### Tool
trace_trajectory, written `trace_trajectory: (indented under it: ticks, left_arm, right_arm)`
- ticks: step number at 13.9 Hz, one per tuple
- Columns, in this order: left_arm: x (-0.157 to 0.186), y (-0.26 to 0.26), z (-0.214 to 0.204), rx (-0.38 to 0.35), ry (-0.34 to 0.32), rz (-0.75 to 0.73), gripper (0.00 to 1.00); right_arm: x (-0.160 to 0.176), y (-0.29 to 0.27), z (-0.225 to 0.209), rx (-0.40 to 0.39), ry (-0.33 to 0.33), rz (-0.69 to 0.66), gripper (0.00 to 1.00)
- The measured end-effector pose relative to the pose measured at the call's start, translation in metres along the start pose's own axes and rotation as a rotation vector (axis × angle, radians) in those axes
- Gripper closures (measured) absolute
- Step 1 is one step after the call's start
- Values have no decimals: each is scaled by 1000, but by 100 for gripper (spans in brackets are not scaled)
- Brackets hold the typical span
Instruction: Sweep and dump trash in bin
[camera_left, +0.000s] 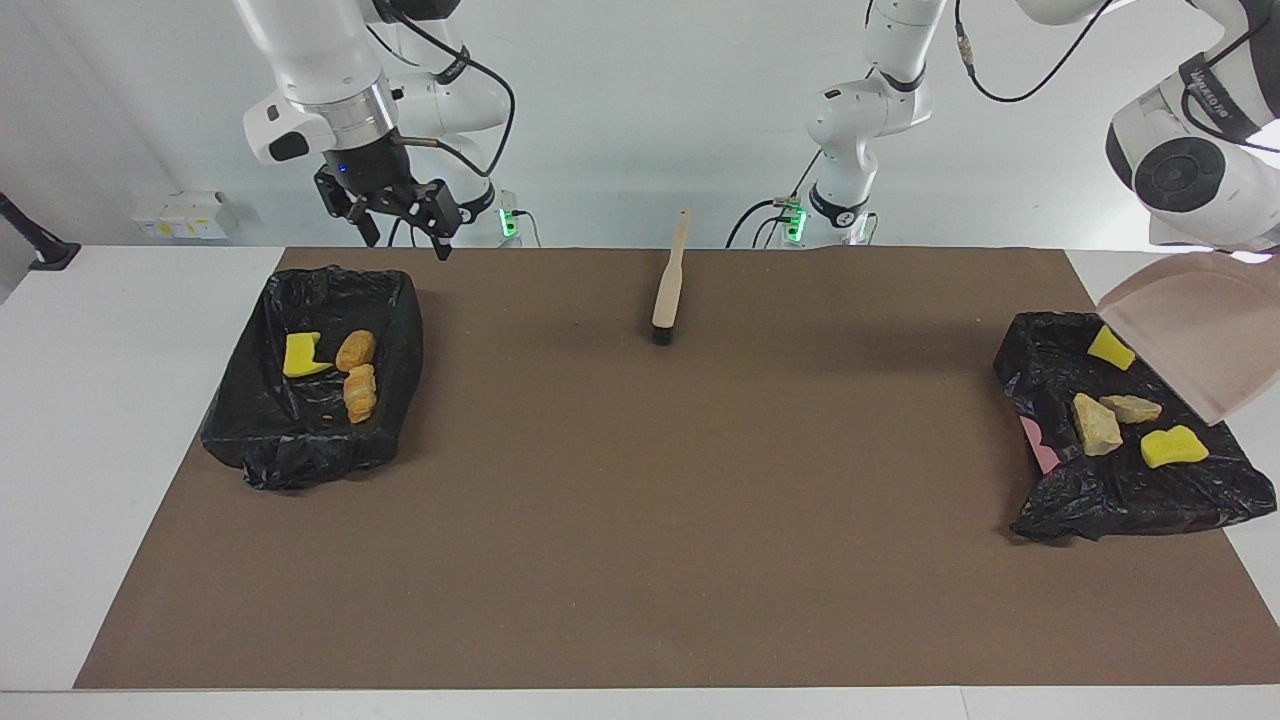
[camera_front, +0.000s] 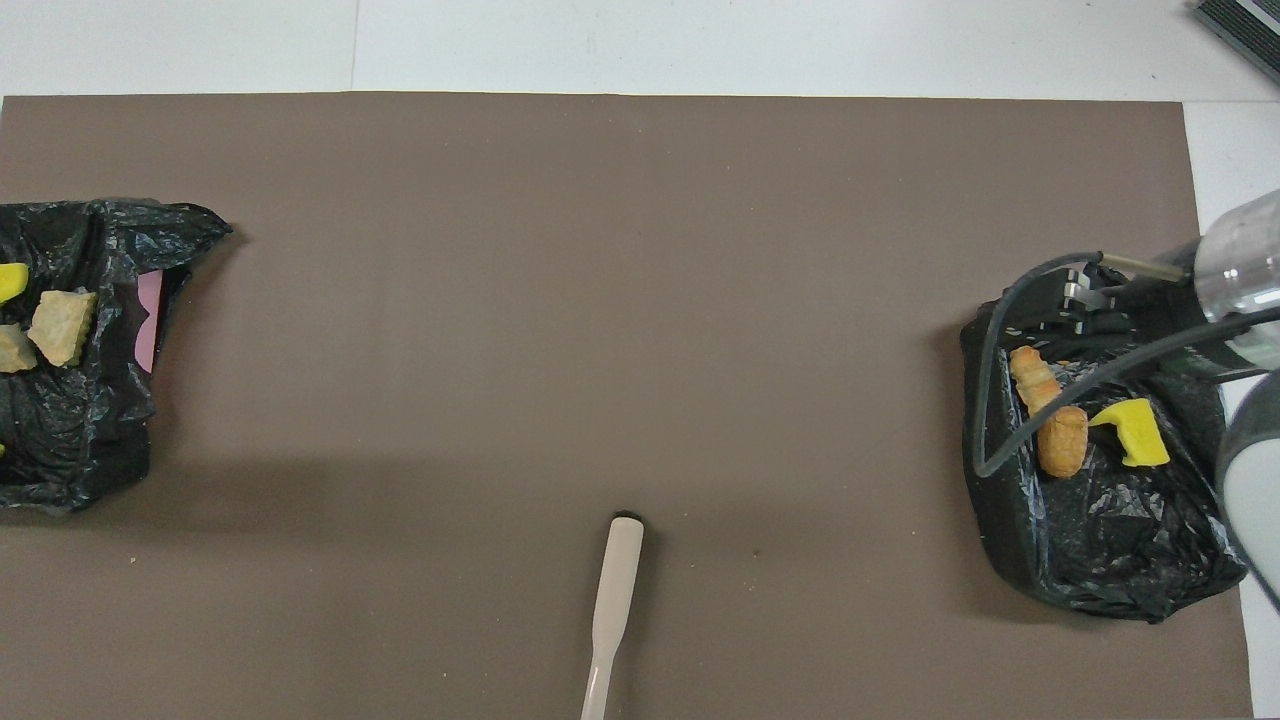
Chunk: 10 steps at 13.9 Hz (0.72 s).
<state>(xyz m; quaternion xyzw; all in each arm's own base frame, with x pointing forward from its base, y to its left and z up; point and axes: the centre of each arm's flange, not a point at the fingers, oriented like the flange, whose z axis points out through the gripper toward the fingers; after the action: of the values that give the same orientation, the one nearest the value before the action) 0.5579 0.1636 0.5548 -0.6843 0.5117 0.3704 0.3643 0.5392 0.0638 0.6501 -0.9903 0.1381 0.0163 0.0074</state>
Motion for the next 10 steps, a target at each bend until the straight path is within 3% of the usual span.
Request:
trace_trajectory:
  ticks: [4,7,10]
  left_arm:
    - [51,27,-61,-139,117,-201,69]
    - [82,48,-90,-280,269,-328,69]
    - [102,63,-119,-382,379,-421,69]
  right_arm:
    - [9,34,-7,-46,-1,-91,0]
    - [9,35,-17,-63,25,-125,0]
    - [10,33,-25,-54,41,-126,0]
